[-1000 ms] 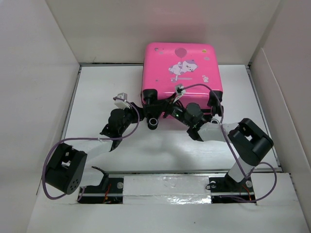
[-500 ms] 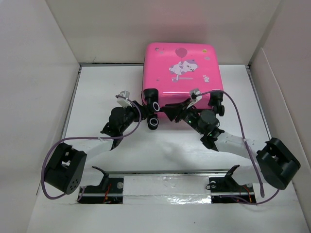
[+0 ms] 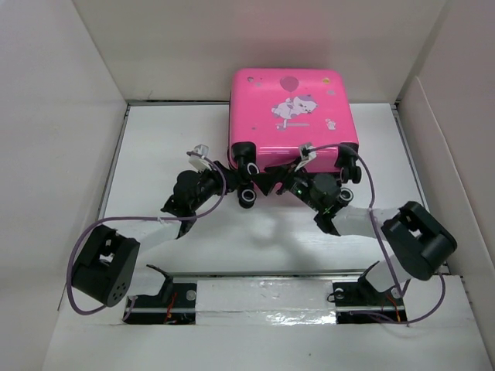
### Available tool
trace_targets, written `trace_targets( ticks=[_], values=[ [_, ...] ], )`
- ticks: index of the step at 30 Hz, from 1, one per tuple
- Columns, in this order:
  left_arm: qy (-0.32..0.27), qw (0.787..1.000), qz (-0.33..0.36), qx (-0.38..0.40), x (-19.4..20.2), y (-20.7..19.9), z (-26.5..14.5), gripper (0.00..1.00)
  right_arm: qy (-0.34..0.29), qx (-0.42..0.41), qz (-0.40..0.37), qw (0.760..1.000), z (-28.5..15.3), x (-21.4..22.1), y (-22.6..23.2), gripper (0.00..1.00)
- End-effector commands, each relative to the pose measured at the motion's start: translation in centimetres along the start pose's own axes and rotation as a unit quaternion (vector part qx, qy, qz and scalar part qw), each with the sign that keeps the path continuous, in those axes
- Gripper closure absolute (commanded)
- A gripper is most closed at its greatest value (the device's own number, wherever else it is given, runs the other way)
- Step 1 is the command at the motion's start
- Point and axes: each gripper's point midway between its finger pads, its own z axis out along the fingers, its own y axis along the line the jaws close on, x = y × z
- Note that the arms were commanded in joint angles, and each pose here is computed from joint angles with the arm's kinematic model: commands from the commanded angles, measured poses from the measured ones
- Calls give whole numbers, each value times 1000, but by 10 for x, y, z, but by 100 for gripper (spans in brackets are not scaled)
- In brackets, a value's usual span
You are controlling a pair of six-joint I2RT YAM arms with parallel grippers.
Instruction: Pack the luggage
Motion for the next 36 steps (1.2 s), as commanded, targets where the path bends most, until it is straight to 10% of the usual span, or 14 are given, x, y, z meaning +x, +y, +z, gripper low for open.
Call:
trace_targets(
  ticks=[1,9,36],
  values=[
    [-37,987,3,156,-29,-76,-4,65,-45,-83,73,993,2,-15,28,0],
    [18,981,-7,195,-3,-83,-5,58,-83,-178,184,963,-4,-1,41,0],
    [27,982,3,186,0,-79,-2,58,-18,-91,47,995,34,-20,29,0]
  ],
)
